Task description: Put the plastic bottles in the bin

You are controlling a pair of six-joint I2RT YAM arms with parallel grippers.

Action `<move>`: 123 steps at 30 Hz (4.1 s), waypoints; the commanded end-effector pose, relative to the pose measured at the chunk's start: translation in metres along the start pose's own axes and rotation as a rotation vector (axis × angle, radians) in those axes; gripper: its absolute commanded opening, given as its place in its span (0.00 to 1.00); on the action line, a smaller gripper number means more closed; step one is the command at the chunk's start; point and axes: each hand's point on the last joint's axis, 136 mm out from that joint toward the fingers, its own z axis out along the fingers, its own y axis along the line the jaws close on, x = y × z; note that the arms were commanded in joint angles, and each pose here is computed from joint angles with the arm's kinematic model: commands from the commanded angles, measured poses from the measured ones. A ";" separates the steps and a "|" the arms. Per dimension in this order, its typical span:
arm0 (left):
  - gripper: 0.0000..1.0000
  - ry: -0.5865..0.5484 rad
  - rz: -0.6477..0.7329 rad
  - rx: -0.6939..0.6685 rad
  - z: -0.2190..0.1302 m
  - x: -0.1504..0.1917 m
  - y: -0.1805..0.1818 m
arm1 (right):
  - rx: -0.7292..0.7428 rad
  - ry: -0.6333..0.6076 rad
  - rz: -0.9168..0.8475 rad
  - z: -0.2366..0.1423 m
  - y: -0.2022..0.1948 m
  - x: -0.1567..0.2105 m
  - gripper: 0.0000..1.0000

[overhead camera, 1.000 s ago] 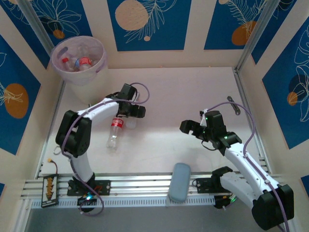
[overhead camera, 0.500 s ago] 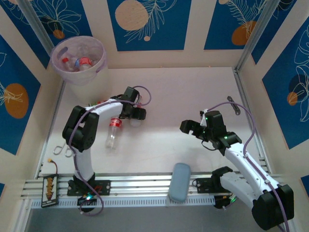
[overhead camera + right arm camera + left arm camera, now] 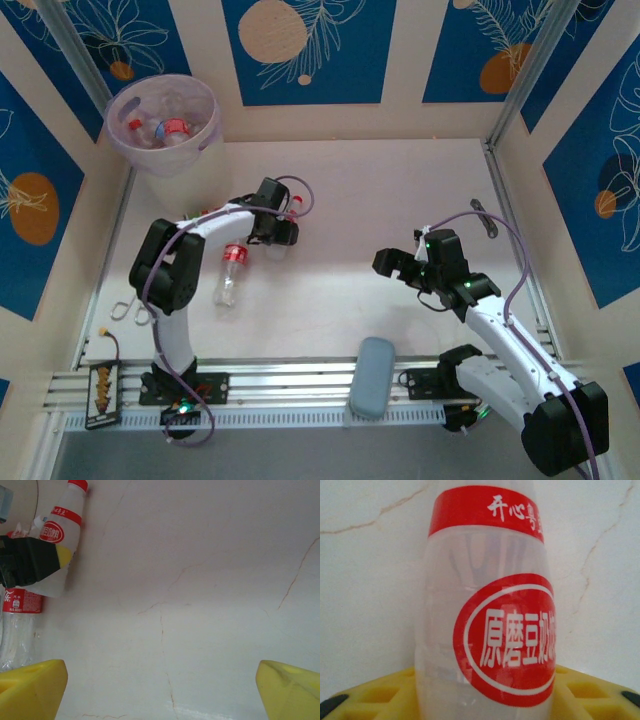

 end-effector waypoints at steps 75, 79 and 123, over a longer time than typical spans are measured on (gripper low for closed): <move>0.79 -0.659 -0.147 -0.093 -0.280 -0.242 0.234 | 0.011 -0.004 -0.024 -0.008 0.003 0.002 0.97; 0.70 -0.634 -0.165 -0.033 -0.263 -0.242 0.229 | 0.017 -0.004 -0.026 -0.008 0.002 0.002 0.97; 0.74 -0.836 -0.270 0.050 -0.311 -0.261 0.217 | 0.025 0.009 -0.029 -0.003 -0.002 0.008 0.97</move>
